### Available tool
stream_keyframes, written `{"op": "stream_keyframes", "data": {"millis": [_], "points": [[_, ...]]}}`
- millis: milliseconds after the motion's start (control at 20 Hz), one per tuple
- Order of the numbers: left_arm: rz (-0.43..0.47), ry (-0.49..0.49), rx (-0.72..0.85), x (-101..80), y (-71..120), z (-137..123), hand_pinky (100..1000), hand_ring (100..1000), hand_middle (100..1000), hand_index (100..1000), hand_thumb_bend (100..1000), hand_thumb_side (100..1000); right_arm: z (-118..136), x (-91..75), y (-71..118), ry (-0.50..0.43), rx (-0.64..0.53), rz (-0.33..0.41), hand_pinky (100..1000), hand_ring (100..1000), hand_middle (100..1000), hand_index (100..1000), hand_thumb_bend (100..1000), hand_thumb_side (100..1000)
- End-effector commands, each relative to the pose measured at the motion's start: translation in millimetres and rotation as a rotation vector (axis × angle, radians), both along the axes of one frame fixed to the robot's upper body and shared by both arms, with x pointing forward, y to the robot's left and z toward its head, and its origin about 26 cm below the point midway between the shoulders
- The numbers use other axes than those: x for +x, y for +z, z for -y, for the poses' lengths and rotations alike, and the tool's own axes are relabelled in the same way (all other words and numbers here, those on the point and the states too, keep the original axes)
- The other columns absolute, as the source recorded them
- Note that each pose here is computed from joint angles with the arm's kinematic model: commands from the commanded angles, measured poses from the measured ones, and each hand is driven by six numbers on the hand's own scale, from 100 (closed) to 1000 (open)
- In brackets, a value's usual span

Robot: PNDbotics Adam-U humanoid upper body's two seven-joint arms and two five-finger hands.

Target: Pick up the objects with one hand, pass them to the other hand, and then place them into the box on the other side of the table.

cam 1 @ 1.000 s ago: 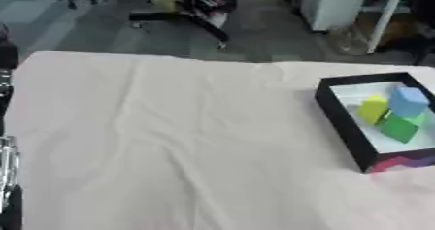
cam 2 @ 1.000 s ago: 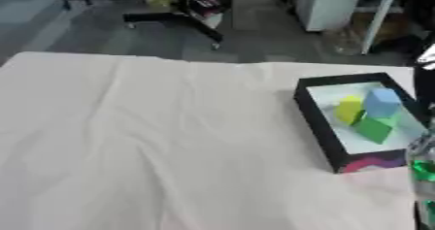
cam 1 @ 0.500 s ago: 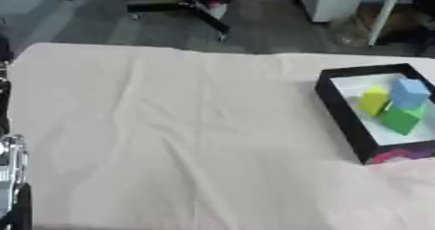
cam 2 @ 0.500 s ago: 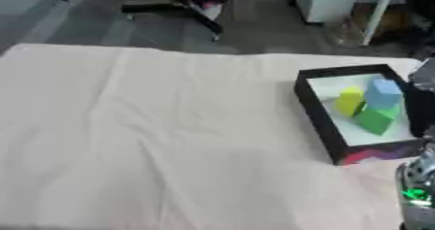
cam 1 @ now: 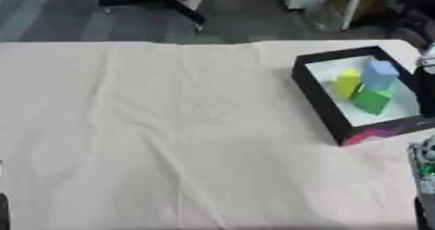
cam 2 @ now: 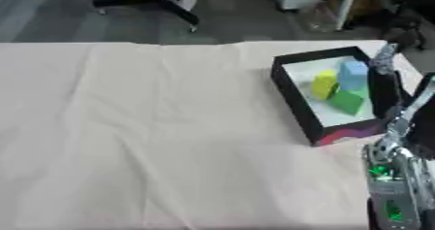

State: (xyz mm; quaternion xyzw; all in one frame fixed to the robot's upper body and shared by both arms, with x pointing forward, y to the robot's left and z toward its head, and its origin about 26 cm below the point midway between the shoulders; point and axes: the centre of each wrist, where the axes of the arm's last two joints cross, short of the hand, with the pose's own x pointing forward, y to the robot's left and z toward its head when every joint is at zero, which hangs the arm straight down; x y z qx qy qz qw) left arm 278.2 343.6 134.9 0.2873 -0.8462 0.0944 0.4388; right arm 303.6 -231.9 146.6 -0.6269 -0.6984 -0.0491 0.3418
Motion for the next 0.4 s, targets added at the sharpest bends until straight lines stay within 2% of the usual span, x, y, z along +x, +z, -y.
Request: {"op": "stream_keyframes", "data": {"millis": [50,400], "points": [[0.009,-0.014,0.011,0.1,3.8,0.3,665,755,771,801,864,797,2.7,0.7,3.4,-0.276,0.067,0.079,420,747,701,861,100,570],[-0.004,-0.038,-0.013,0.3,0.0,0.1,663,753,770,798,885,807,2.2,0.1,1.7,-0.272,0.08,0.066,412,744,701,862,100,573]]}}
